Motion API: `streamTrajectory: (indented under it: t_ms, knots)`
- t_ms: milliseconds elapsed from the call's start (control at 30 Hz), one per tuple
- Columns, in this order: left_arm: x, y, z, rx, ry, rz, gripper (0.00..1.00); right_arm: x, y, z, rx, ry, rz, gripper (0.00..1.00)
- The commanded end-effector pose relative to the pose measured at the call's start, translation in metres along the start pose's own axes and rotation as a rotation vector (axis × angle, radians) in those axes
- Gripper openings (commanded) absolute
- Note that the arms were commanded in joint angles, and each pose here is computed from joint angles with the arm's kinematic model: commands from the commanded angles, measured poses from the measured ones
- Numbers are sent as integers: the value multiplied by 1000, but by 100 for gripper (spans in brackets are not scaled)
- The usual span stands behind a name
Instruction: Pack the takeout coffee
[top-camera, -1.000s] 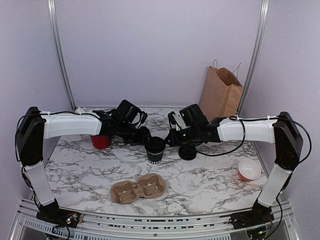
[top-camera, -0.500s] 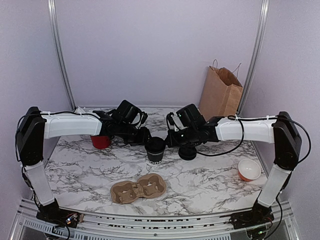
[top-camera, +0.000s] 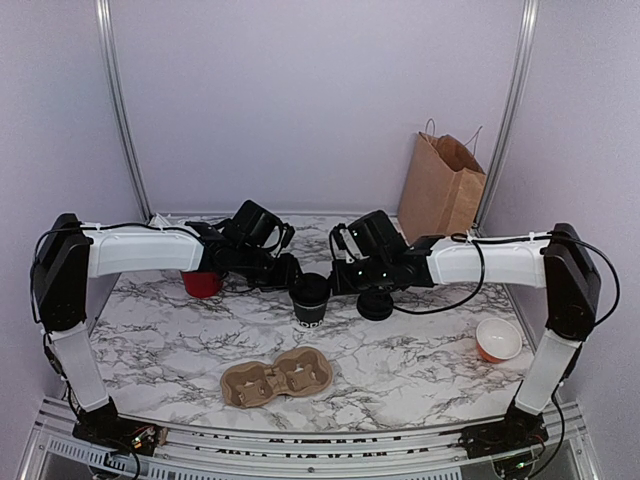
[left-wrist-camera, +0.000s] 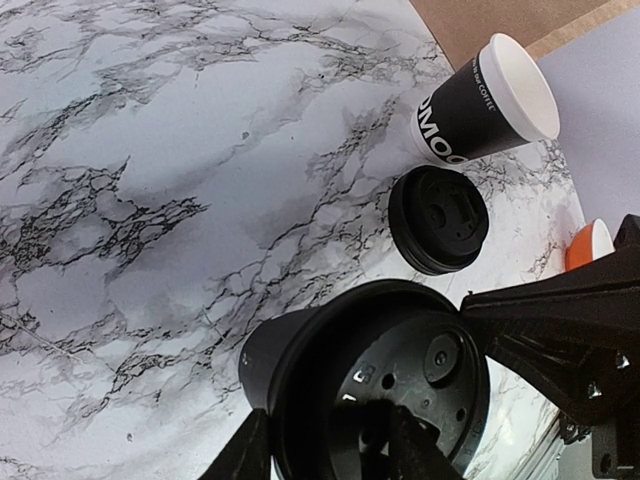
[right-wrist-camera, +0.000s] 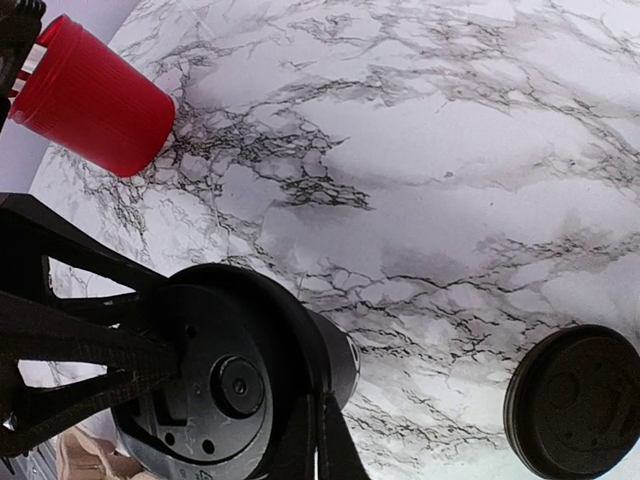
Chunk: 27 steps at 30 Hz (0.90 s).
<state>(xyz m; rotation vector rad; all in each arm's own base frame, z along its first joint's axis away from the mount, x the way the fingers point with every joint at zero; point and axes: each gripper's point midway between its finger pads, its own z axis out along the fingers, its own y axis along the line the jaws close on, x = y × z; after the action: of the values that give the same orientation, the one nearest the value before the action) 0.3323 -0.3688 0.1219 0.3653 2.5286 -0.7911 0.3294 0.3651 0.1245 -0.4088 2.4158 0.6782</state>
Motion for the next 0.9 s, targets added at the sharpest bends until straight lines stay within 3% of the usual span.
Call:
streamTrajectory:
  t_ms: [0, 267, 867]
  knots:
    - [22, 12, 15, -35, 69, 17, 39, 67, -6, 4, 72, 237, -22, 3]
    - [-5, -5, 5, -14, 14, 60, 40, 8, 23, -26, 19, 70, -1, 11]
    - [-23, -2, -3, -61, -17, 107, 53, -19, 38, -36, -13, 2, -13, 14]
